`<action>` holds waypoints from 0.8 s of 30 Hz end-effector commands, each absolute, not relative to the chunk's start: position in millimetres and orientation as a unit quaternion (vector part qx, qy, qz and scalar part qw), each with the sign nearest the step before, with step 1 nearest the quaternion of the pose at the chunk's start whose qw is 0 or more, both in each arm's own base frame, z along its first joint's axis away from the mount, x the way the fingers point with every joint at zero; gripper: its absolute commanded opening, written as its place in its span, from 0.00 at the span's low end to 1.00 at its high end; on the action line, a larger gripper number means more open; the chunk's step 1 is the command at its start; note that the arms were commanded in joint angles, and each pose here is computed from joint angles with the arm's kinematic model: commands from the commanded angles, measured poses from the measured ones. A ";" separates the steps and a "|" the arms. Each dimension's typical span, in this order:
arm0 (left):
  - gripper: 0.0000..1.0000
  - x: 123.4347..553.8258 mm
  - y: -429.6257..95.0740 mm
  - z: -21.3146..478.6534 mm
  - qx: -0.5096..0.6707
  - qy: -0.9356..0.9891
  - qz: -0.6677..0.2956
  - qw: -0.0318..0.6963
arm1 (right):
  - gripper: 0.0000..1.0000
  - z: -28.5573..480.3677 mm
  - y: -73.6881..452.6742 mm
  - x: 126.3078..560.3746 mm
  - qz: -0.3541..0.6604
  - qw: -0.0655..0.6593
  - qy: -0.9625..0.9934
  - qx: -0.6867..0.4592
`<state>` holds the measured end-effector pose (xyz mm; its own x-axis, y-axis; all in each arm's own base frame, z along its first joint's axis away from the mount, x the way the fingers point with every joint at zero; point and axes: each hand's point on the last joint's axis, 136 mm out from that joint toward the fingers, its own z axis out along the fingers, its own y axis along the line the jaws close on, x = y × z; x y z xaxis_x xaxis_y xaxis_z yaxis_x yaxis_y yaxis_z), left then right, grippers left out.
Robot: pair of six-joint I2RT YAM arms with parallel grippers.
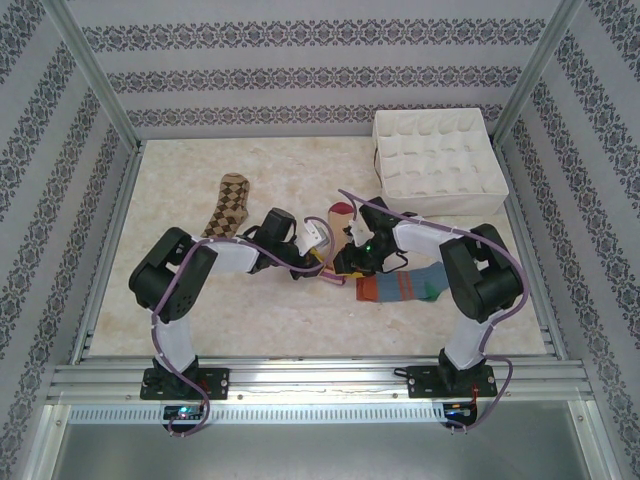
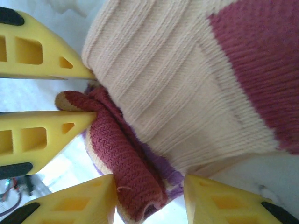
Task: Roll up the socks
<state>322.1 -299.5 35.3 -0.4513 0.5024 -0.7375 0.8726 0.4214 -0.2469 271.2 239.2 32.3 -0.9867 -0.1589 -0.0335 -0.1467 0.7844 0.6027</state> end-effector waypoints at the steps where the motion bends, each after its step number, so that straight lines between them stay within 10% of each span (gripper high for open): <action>1: 0.25 308.8 -284.9 -2.8 0.392 0.844 -0.293 0.221 | 0.41 18.5 231.2 271.6 -0.257 0.006 -0.963 0.085; 12: 0.35 305.7 -283.1 51.2 0.503 0.758 -0.258 0.326 | 0.14 -6.3 226.4 256.3 -0.201 0.056 -0.973 0.094; 24: 0.38 287.9 -284.9 76.7 0.669 0.582 -0.132 0.442 | 0.10 -17.1 217.3 245.7 -0.203 0.110 -0.969 0.082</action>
<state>293.8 -278.1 79.4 0.0969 0.6303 -0.7702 0.9409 0.1943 0.2774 274.2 249.4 22.6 -0.9778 -0.2087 0.0197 -0.1652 0.8249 0.5406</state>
